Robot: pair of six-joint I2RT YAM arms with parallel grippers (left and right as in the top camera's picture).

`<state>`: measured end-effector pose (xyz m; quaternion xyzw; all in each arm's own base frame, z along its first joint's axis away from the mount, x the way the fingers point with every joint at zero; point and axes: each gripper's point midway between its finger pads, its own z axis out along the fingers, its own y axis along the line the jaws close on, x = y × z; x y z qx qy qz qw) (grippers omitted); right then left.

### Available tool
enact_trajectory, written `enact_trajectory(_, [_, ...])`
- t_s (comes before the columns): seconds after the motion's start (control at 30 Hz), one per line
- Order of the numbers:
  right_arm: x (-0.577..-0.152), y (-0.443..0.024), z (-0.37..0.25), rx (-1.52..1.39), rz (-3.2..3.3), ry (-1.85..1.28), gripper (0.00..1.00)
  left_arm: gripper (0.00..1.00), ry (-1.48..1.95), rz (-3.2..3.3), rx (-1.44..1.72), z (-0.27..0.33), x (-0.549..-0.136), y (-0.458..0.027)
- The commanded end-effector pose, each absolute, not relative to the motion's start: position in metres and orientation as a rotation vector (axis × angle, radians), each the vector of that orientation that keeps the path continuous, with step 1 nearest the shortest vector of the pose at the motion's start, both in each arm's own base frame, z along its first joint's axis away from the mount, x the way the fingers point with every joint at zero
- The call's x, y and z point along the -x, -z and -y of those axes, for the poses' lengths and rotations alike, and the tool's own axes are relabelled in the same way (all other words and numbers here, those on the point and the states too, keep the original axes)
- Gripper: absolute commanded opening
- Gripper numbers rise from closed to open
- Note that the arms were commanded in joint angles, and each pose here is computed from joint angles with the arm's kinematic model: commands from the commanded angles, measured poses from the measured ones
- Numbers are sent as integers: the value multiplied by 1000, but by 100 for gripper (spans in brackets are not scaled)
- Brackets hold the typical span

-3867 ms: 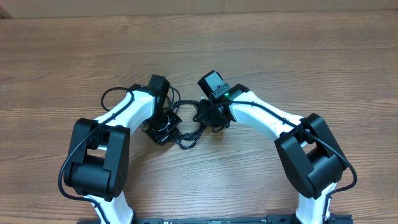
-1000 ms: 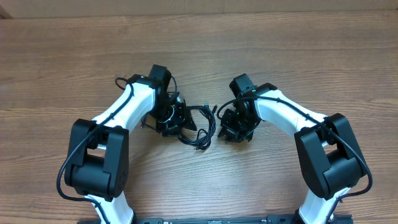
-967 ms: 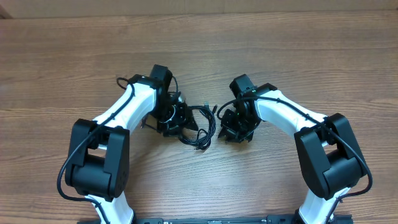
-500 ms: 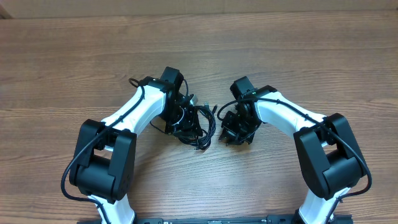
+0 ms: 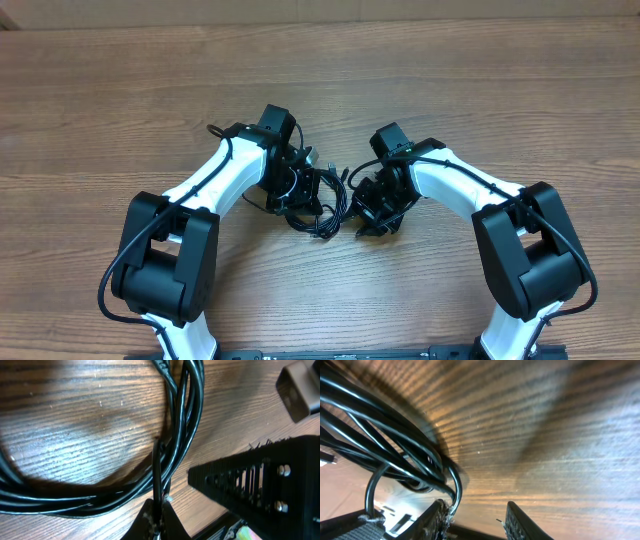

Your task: Untangle cables

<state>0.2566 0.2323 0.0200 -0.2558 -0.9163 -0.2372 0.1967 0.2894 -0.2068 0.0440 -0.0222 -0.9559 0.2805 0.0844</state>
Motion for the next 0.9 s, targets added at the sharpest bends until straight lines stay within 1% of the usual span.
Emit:
enact_trajectory(0.0, [-252,-29,-238,816,2485,680,37,4,-842,2876,100,208,-295,-46])
enact_trajectory(0.23, [-248,-24,-240,985,2444,575,38,4,-841,2876,100,208,-295,-46])
enact_trajectory(0.27, [-248,-22,-241,1003,2449,557,38,6,-839,2874,99,208,-295,-46])
enact_trajectory(0.37, [-248,-22,-252,969,2483,581,36,19,-832,2870,96,207,-293,-45])
enact_trajectory(0.43, [-249,-22,-257,950,2497,599,32,19,-811,2876,93,205,-293,-44])
enact_trajectory(0.53, [-249,-21,-258,950,2508,595,27,16,-782,2878,88,202,-292,-42])
enact_trajectory(0.6, [-250,-21,-257,957,2513,589,27,14,-772,2879,86,201,-291,-42])
enact_trajectory(0.87, [-250,-21,-257,963,2509,587,27,15,-763,2871,81,199,-286,-36])
